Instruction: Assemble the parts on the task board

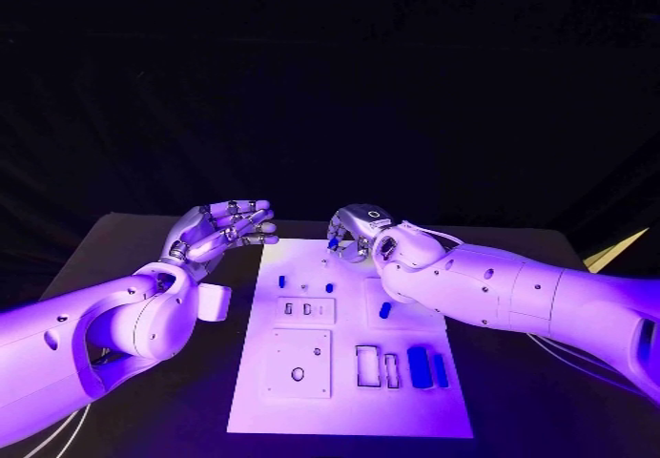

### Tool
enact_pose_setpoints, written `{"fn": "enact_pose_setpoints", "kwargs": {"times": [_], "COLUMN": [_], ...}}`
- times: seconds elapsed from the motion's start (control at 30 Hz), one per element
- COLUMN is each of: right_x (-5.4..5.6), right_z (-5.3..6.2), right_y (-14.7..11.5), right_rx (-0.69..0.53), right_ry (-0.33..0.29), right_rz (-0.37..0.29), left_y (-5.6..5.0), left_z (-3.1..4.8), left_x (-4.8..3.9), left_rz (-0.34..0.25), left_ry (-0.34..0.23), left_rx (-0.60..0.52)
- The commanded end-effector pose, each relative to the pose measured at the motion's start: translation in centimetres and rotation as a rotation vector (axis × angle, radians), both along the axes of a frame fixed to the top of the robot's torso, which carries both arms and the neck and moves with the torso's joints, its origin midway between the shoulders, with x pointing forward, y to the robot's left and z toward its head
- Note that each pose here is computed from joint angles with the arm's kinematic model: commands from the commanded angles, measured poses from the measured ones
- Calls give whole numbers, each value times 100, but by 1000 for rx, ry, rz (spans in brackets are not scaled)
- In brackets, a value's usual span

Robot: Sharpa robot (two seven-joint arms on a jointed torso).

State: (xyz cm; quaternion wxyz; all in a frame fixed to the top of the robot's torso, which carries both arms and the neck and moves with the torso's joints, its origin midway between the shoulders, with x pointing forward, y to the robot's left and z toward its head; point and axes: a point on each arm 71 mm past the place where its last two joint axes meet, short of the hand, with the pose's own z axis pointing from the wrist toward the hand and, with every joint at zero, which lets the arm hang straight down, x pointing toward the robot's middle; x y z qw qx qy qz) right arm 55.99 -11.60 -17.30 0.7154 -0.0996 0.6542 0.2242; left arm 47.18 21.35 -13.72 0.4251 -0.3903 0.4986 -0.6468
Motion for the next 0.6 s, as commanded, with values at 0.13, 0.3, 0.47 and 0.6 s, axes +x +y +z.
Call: {"fn": "enact_pose_setpoints", "kwargs": {"times": [0.13, 0.3, 0.47, 0.6], "right_x": [7, 12, 18, 30], "right_z": [-48, -70, -82, -84], "right_y": [31, 38, 47, 54], "right_rx": [-12, -18, -20, -20], "right_ry": [14, 23, 25, 23], "right_rz": [3, 2, 1, -2], "left_y": [-22, -24, -27, -32], "left_z": [28, 34, 39, 42], "left_x": [13, 18, 20, 22], "left_rz": [-5, -4, -4, -6], "left_ry": [-7, -8, -9, -10], "left_rx": [-2, -2, -2, -2]}}
